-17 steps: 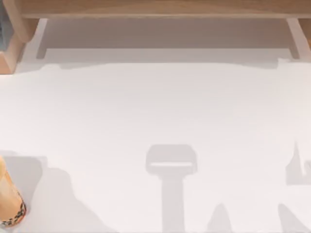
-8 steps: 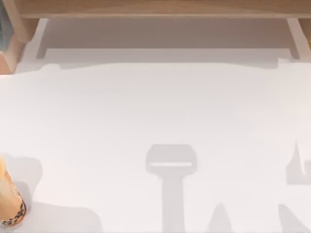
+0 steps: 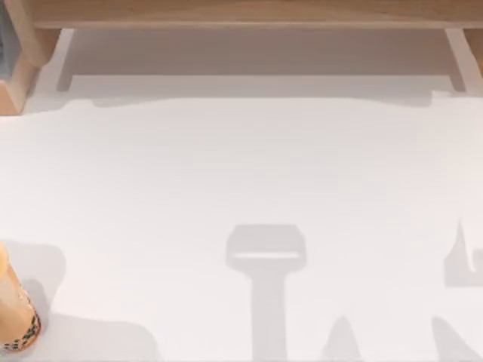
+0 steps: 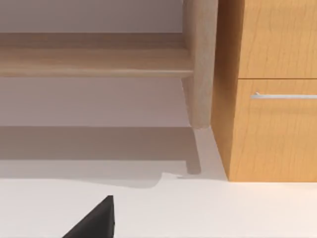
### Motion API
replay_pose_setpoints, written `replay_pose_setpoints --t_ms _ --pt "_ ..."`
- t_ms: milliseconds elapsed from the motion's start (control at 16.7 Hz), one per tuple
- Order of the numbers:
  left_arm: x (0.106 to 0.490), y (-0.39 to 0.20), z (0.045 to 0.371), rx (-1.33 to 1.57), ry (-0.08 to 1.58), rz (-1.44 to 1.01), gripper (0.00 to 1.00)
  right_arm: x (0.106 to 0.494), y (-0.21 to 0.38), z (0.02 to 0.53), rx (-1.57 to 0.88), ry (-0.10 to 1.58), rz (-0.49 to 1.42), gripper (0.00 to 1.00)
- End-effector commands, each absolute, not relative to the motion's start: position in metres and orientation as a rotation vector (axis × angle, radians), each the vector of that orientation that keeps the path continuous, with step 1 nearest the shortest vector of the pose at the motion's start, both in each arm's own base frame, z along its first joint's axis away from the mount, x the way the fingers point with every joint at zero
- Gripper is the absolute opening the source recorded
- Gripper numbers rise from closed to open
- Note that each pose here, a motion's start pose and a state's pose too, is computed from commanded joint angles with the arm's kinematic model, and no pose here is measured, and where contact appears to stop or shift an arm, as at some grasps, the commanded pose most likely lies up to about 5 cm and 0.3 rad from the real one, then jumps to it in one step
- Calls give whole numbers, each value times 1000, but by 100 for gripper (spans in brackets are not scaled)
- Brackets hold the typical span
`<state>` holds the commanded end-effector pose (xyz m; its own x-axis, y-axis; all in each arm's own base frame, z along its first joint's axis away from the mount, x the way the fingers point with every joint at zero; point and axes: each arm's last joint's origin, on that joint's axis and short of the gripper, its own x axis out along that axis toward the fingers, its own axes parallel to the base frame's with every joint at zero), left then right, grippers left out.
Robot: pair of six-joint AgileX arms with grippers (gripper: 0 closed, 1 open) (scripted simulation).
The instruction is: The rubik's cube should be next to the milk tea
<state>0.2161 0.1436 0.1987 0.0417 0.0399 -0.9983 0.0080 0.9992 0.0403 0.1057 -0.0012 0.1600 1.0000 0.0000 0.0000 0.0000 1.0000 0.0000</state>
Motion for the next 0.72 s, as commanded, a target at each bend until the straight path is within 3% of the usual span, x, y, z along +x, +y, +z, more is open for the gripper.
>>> replay_pose_setpoints --t_ms 720 --pt "217 140 195 55 1494 28 0 106 -1 160 0 0 0 100"
